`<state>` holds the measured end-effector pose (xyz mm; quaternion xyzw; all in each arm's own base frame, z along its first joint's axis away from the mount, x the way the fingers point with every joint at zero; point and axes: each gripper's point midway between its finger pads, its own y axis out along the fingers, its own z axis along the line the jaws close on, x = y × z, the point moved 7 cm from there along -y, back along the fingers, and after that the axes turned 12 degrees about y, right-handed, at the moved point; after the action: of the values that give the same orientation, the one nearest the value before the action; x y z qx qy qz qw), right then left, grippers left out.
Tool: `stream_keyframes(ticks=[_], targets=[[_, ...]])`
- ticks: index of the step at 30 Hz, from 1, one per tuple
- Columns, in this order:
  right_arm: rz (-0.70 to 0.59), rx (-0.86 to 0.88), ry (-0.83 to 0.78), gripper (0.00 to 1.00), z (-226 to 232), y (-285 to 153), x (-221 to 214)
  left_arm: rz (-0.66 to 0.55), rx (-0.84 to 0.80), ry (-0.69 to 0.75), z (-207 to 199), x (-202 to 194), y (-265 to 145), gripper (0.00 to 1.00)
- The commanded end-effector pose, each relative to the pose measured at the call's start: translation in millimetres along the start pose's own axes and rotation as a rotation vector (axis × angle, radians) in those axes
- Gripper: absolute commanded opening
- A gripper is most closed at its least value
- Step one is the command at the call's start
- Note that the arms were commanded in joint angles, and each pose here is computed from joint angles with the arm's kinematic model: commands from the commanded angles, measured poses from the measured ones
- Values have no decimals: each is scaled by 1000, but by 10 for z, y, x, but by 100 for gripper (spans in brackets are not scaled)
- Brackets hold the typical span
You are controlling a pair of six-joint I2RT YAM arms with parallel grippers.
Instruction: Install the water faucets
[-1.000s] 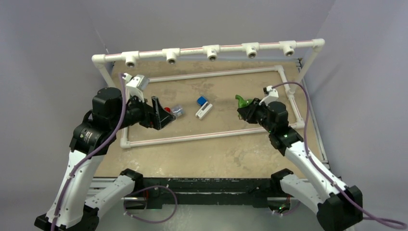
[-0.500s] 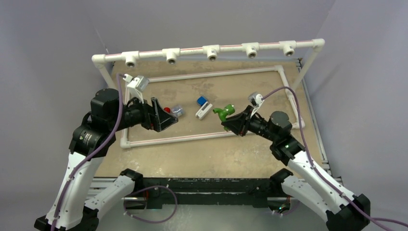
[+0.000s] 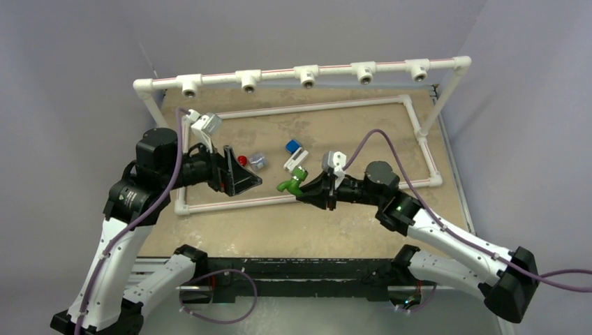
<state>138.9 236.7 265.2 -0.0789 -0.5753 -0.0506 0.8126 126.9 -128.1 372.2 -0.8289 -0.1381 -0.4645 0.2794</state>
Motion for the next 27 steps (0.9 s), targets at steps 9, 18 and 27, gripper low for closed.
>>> stream_keyframes(ticks=[9, 18, 27], targets=[[122, 257, -520, 0, 284, 453, 137, 123, -179, 2, -9, -170, 138, 91], [194, 317, -668, 0, 301, 707, 176, 228, -224, 4, -31, -324, 244, 90], [201, 344, -721, 0, 318, 800, 171, 309, -240, -46, 59, -438, 373, 72]])
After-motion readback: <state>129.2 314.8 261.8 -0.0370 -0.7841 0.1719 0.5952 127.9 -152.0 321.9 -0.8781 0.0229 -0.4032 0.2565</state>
